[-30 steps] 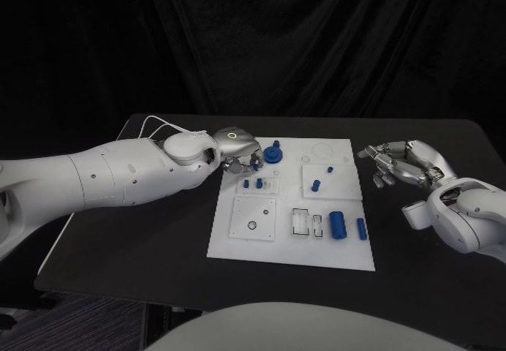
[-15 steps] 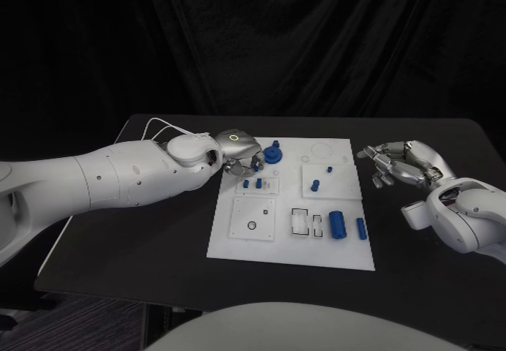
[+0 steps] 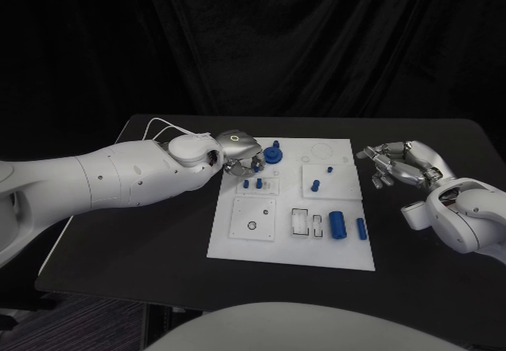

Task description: Assemble the parts on the task board

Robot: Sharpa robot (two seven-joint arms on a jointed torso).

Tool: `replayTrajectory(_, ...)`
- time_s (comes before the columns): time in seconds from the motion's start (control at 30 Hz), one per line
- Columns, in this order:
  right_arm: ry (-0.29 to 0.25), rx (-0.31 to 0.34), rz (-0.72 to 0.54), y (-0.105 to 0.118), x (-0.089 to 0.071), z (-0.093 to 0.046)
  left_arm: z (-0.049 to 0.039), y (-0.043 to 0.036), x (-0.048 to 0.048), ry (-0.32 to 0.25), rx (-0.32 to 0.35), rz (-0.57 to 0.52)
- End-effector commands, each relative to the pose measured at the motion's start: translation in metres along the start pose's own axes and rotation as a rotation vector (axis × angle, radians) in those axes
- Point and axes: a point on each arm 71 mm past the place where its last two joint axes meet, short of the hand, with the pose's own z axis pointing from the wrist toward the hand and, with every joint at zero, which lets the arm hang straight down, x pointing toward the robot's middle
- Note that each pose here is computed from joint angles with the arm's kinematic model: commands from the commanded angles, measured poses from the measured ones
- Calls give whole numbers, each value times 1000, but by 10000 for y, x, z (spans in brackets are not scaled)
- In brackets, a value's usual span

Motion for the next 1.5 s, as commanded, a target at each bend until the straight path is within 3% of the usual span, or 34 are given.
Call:
replayTrajectory(0.03,12,15,2,-18,16,-5,8,-15,35,21,2,-2)
replayTrajectory(0.7,16,16,4,-17,23,-6,13,15,64,18,-29,-1)
replayTrajectory(1.03,13,17,4,-20,12,-16,-36,96,0,-87,-89,9)
replayTrajectory(1.2,9,18,4,-18,-1,-32,-127,183,-45,-169,-128,17)
replayTrajectory(1.3,9,13,5,0,-5,-48,-235,218,-84,-239,-126,-2)
replayTrajectory(1.5,1,-11,-7,141,-74,-20,-528,151,-191,-397,-62,-62)
